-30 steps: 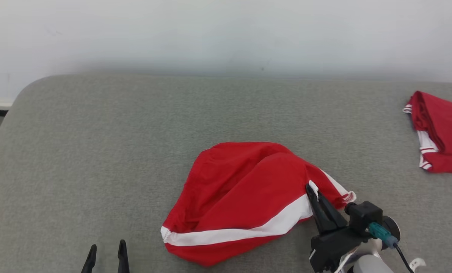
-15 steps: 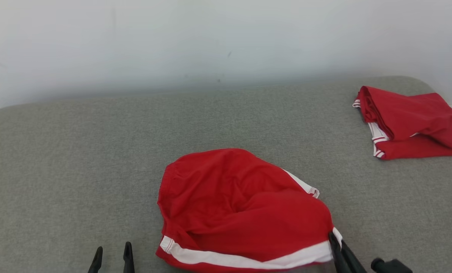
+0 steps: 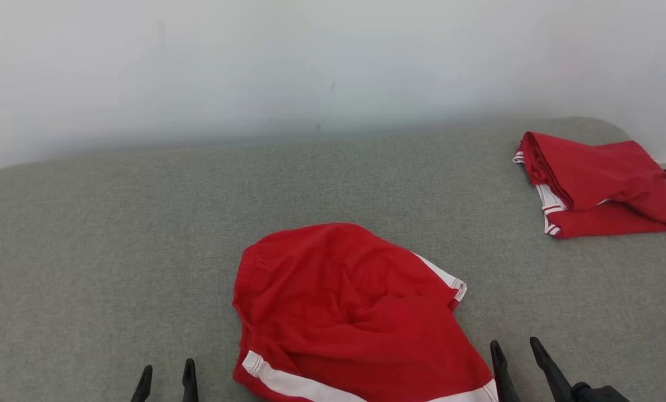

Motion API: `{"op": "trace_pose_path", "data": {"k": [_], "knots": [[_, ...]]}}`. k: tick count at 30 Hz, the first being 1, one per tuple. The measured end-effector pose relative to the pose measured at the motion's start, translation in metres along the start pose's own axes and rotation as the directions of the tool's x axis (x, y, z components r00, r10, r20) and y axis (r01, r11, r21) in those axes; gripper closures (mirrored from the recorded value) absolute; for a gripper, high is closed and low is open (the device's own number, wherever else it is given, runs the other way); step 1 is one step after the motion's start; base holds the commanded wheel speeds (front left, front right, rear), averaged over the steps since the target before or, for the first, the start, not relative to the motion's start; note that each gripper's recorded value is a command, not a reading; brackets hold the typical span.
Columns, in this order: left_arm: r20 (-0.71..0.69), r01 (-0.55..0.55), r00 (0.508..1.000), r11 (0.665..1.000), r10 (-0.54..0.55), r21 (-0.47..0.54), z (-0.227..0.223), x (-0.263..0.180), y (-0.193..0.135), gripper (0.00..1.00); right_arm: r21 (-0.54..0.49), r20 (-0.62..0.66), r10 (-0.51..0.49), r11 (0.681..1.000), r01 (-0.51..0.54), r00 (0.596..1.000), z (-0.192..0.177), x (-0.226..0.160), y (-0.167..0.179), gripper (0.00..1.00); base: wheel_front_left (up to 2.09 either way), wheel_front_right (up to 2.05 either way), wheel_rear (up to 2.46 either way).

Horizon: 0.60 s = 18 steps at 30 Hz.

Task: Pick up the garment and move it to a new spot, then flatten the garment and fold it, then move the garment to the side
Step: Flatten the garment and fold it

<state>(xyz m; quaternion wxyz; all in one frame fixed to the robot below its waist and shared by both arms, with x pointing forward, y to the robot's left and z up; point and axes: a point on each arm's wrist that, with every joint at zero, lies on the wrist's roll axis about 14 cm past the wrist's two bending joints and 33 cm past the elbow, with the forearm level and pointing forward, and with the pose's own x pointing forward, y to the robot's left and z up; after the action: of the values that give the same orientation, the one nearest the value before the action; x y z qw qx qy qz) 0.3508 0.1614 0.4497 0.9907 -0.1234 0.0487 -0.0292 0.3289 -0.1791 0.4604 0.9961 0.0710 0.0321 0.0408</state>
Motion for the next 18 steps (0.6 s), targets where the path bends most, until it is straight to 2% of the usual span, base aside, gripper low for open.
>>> {"op": "trace_pose_path", "data": {"k": [6, 18], "knots": [[0.034, 0.015, 0.999, 1.000, -0.015, 0.000, 0.010, -0.003, -0.004, 0.00, -0.001, 0.022, 0.007, 1.000, -0.006, 1.000, 0.007, 0.003, 0.003, 0.00, 0.00, 0.00, 0.00], [0.002, 0.166, 0.986, 0.985, -0.167, 0.042, 0.000, -0.007, -0.049, 0.00, 0.011, -0.034, 0.008, 1.000, -0.007, 0.999, -0.012, -0.003, 0.006, 0.00, 0.00, 0.00, 0.00]]}}
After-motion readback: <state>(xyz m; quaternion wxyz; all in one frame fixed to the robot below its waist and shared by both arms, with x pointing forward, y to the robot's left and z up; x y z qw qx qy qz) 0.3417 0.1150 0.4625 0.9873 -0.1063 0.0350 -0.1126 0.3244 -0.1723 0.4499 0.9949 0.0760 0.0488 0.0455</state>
